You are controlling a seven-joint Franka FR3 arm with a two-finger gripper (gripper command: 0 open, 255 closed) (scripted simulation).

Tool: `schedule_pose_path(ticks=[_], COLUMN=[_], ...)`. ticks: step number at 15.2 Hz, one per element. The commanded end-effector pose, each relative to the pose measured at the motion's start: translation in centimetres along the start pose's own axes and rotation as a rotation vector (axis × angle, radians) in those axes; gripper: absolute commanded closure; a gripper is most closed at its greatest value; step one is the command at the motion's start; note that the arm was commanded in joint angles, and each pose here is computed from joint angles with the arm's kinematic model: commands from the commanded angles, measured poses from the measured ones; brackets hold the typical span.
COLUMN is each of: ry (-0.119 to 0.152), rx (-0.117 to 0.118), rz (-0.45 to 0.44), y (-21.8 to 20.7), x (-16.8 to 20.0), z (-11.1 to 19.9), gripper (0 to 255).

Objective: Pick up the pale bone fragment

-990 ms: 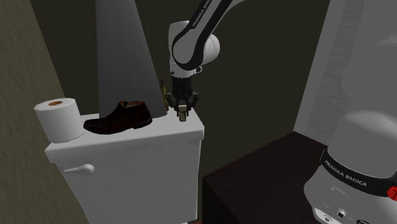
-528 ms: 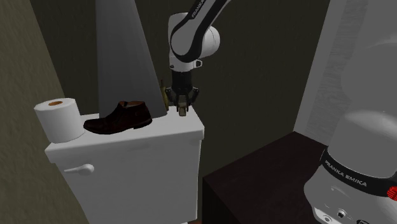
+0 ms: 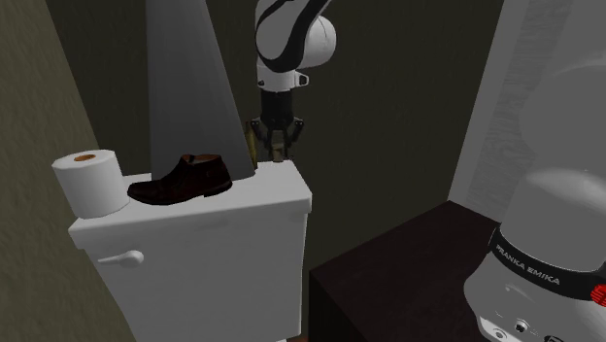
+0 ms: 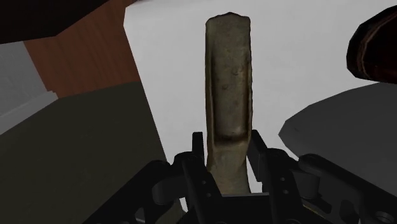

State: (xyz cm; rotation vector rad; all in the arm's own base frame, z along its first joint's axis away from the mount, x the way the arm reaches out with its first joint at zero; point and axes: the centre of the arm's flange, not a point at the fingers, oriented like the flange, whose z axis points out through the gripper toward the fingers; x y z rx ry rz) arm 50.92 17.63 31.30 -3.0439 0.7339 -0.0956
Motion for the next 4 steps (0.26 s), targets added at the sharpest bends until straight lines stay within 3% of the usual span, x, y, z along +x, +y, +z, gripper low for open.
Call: schedule_pose_path(ticks=[1,4], ry=[0.0,0.0], rx=[0.0,0.0], rz=[0.0,0.0], y=[-0.01,-0.02], x=[0.0,0.03], z=[-1.12,-1.73], gripper=[255,255])
